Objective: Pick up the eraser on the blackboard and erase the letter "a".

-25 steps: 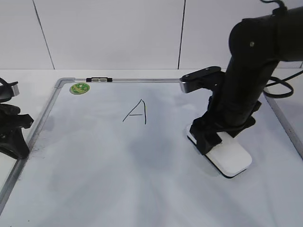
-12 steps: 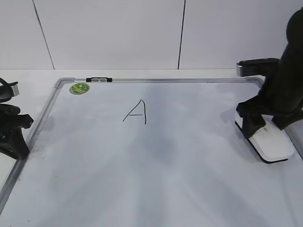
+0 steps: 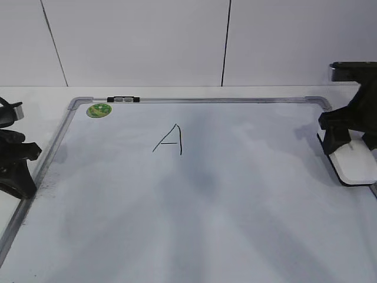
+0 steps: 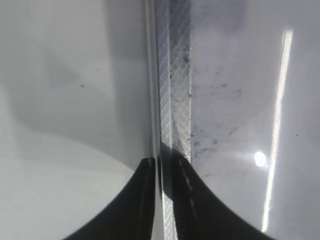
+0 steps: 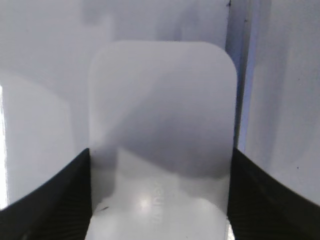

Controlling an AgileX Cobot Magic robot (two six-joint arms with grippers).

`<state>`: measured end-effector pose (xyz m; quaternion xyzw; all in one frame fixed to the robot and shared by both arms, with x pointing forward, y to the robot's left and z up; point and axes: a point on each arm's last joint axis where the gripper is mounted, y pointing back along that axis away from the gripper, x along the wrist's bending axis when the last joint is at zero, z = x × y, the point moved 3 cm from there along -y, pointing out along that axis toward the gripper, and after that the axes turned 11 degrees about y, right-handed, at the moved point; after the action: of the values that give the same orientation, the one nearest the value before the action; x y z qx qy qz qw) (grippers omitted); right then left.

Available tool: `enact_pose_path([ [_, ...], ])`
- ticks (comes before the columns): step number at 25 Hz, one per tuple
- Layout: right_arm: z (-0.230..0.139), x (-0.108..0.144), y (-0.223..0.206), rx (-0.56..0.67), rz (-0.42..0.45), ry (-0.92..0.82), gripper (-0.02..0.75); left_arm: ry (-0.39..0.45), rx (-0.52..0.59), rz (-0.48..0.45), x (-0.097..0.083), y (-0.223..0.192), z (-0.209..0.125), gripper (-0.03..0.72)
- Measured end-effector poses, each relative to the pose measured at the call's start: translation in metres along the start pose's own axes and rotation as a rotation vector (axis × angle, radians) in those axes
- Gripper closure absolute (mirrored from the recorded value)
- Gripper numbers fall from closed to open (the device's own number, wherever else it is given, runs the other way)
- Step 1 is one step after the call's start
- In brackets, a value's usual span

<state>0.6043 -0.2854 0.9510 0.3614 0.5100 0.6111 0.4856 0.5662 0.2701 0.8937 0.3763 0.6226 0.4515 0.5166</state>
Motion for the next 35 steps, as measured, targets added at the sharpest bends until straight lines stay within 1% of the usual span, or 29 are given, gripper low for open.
enact_pose_path([
  [3, 0.003, -0.001, -0.001, -0.020, -0.005, -0.009, 0.165, 0.000, 0.000, 0.000, 0.000, 0.000, 0.000, 0.601],
  [12, 0.002, -0.002, -0.019, 0.020, -0.005, -0.005, 0.165, 0.000, 0.002, 0.000, 0.000, 0.000, 0.000, 0.600],
  [19, 0.003, -0.004, -0.020, 0.024, -0.022, 0.010, 0.165, 0.000, 0.002, 0.000, 0.000, 0.000, 0.000, 0.599],
  [35, 0.004, -0.005, -0.020, 0.013, -0.026, 0.009, 0.165, 0.000, 0.002, 0.000, 0.000, 0.000, 0.000, 0.599],
])
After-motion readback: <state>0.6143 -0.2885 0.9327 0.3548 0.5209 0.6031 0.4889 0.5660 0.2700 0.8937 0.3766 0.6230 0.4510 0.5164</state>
